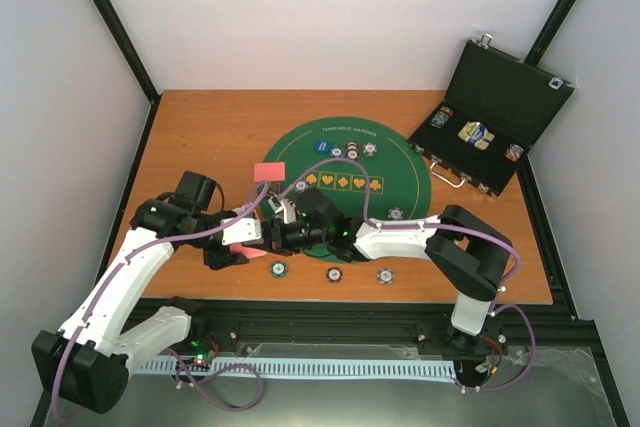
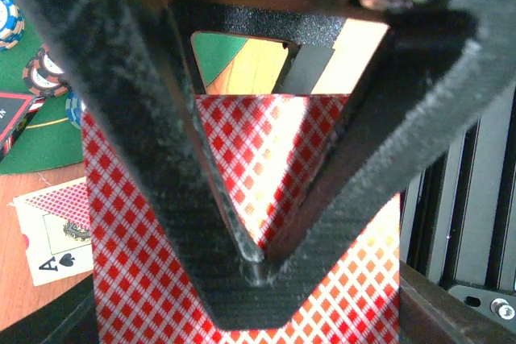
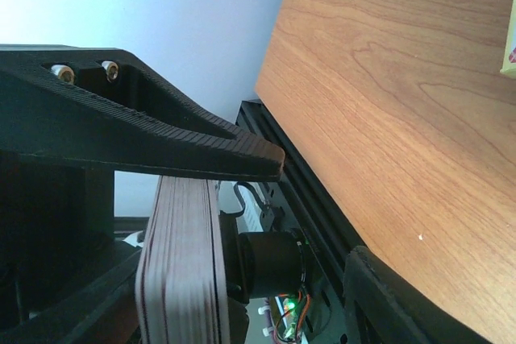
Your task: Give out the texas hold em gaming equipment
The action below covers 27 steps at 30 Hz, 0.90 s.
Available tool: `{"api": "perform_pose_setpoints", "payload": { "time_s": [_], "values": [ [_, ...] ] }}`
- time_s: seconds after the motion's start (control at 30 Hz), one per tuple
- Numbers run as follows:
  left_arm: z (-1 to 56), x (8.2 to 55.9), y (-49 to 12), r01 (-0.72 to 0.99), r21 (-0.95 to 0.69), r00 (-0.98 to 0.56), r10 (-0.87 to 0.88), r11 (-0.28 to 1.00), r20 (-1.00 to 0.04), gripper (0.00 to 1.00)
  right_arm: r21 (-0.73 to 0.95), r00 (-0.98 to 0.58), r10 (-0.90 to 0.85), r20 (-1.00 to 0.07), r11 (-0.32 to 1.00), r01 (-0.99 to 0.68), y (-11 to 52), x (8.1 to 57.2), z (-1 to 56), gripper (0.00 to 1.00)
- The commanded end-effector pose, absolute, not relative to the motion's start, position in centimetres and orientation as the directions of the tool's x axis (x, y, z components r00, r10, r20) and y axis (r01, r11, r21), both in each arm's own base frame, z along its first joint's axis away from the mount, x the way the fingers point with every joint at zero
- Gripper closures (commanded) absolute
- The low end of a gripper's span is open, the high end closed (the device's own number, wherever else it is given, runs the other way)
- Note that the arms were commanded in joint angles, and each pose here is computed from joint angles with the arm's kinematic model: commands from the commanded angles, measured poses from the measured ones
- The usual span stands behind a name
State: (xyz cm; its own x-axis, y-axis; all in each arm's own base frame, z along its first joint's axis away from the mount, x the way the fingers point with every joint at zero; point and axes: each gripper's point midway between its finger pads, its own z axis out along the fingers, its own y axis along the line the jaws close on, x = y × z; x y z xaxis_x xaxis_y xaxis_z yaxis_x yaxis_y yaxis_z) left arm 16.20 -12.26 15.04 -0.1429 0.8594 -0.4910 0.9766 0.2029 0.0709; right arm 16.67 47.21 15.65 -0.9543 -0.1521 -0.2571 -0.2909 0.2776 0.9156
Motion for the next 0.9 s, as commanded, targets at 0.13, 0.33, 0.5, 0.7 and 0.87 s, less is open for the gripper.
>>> {"api": "perform_pose_setpoints", "payload": {
  "time_s": [0.13,0.33,0.5,0.7,0.87],
  "values": [
    [17.0,16.6,-12.7,0.974,0.117,-0.103,0.844,0.192,-0.526,0.48,0.908,-0.964,-0.116,-0.24,0.325,-0.265,44.8,17.4,14.5,0.47],
    [17.0,16.6,-12.8,0.975,0.113,-0.105,0.841,0.192,-0.531,0.48,0.895,-0.959,-0.119,-0.257,0.345,-0.283,44.1,17.3,15.0,0.53],
    [17.0,16.6,-12.7,0.974,0.118,-0.103,0.843,0.192,-0.527,0.48,0.889,-0.956,-0.113,-0.272,0.351,-0.294,43.3,17.2,15.7,0.6],
    [16.8,16.7,-12.8,0.974,0.115,-0.104,0.843,0.193,-0.528,0.48,0.877,-0.948,-0.106,-0.299,0.361,-0.316,42.8,17.3,17.3,0.76],
    [16.6,16.8,-12.7,0.975,0.112,-0.108,0.846,0.193,-0.522,0.48,0.86,-0.943,-0.106,-0.316,0.388,-0.332,42.0,17.4,18.1,0.86]
  ]
}}
